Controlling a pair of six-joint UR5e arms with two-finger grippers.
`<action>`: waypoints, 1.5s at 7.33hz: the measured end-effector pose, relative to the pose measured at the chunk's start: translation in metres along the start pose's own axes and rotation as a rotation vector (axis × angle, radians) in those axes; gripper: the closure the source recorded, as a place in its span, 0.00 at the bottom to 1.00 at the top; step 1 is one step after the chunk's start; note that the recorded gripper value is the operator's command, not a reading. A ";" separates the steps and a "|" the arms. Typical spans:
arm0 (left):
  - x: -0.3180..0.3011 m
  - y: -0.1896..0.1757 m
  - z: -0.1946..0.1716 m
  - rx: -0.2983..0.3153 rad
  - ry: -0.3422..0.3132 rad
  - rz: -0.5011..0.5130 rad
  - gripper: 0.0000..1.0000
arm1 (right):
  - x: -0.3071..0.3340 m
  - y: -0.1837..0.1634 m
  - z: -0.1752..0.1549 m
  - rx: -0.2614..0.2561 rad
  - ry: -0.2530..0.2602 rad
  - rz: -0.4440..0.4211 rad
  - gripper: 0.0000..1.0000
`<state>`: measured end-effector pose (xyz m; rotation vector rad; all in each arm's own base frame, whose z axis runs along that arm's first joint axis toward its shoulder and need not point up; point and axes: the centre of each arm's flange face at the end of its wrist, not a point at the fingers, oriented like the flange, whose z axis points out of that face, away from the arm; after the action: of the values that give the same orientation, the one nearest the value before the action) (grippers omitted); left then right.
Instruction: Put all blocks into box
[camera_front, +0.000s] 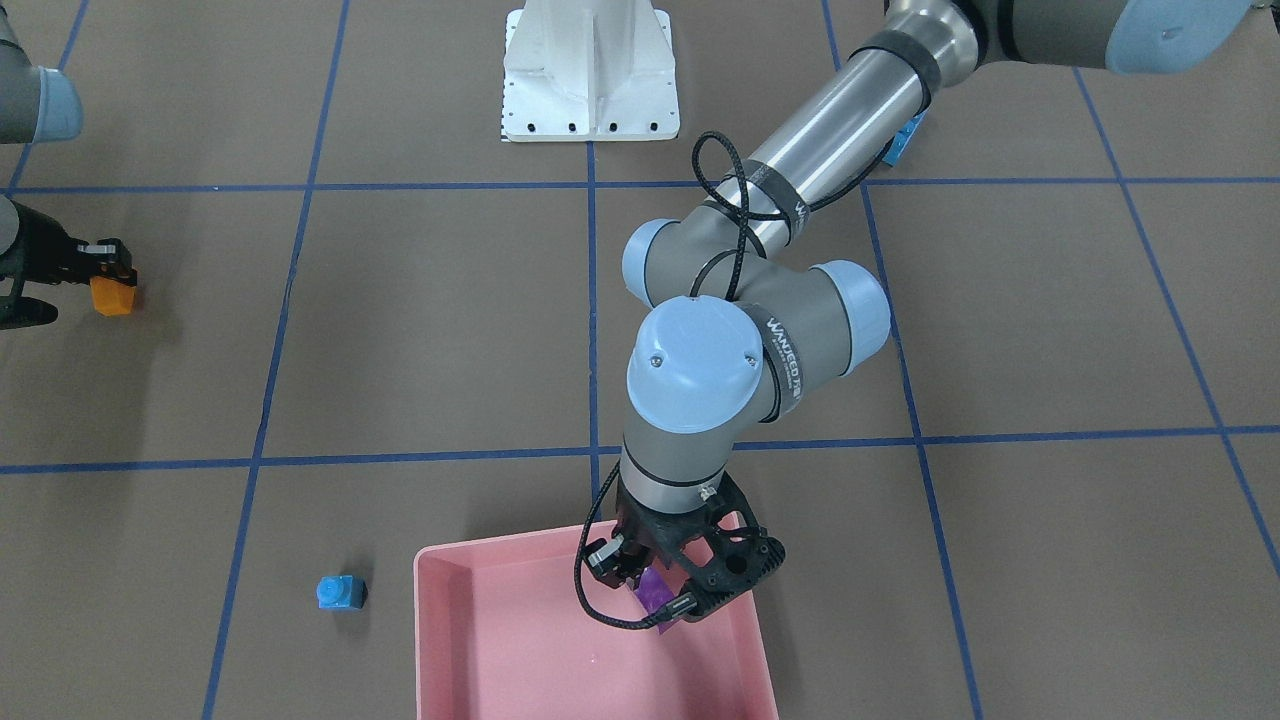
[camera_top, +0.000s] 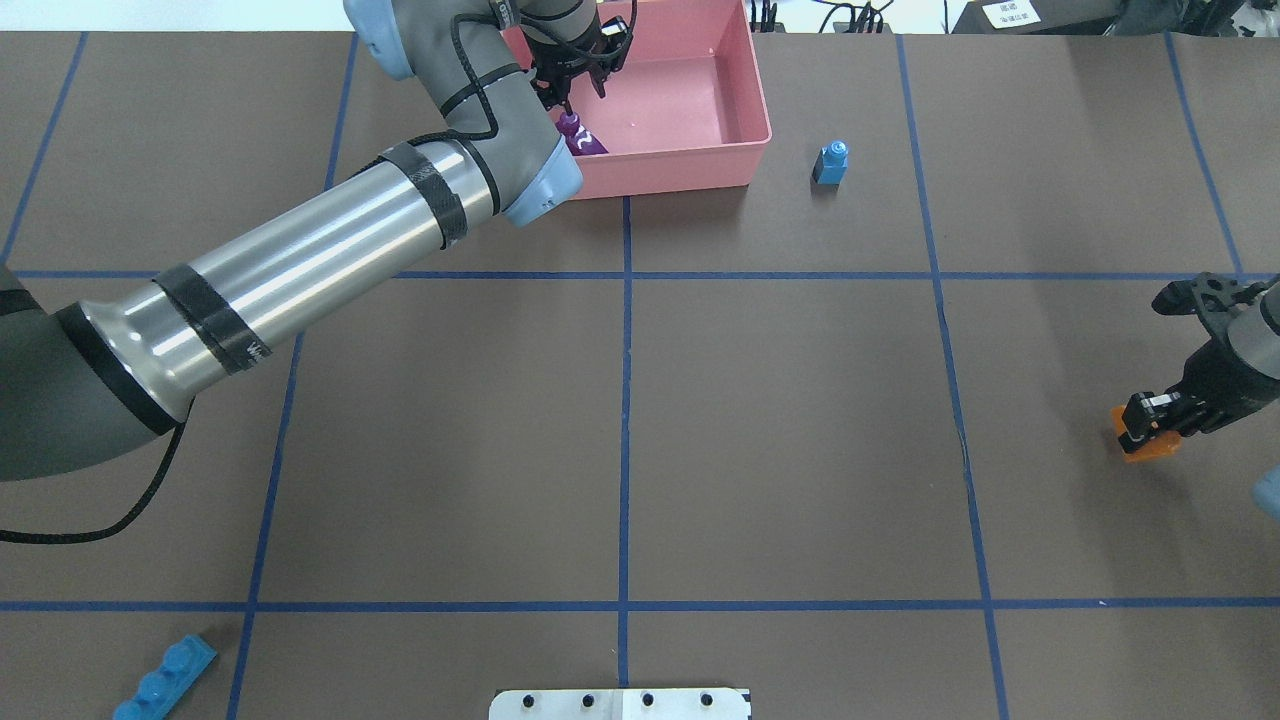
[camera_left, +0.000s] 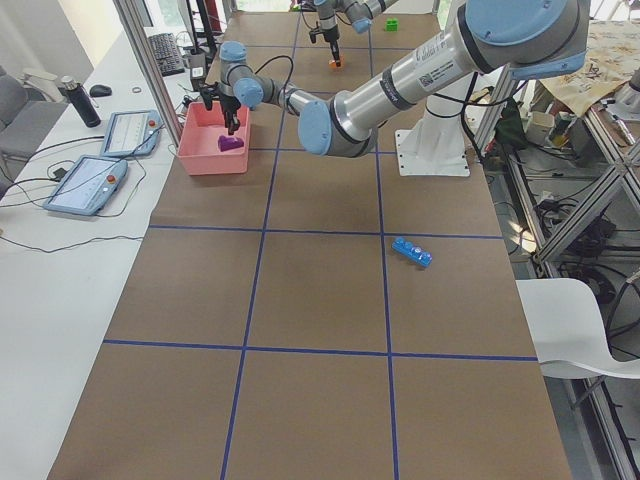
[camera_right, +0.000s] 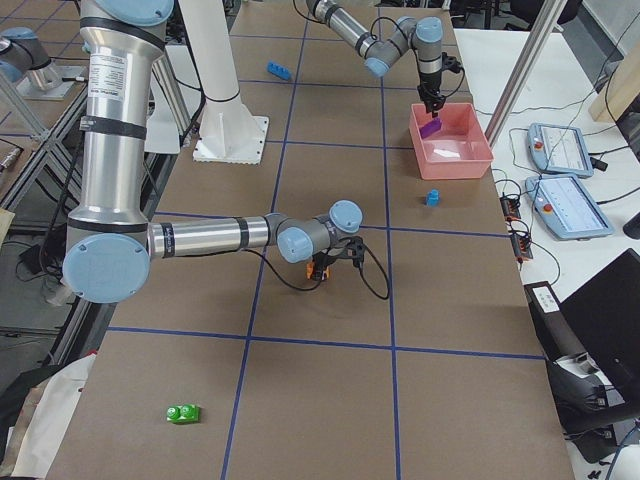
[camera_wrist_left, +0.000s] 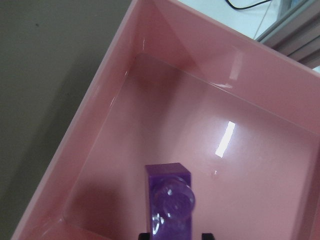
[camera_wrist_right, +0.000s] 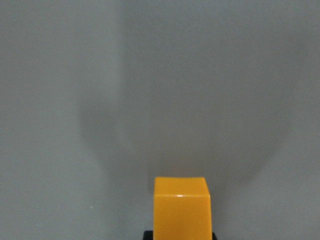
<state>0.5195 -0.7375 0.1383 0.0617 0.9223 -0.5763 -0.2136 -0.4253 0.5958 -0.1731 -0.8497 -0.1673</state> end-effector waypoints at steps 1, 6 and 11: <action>0.001 -0.015 -0.015 -0.012 0.020 0.003 0.00 | -0.024 -0.028 -0.022 0.054 -0.018 0.006 1.00; -0.103 0.002 -0.097 -0.150 0.080 0.121 0.00 | -0.260 -0.251 -0.167 0.341 -0.039 0.211 1.00; -0.309 0.077 -0.188 -0.157 0.070 0.231 0.00 | -0.473 -0.312 -0.187 0.559 -0.098 0.409 0.01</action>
<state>0.2755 -0.4808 0.2453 0.0464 1.0096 -0.2876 -0.4508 -0.7328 0.1427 0.1729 -0.9105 0.4639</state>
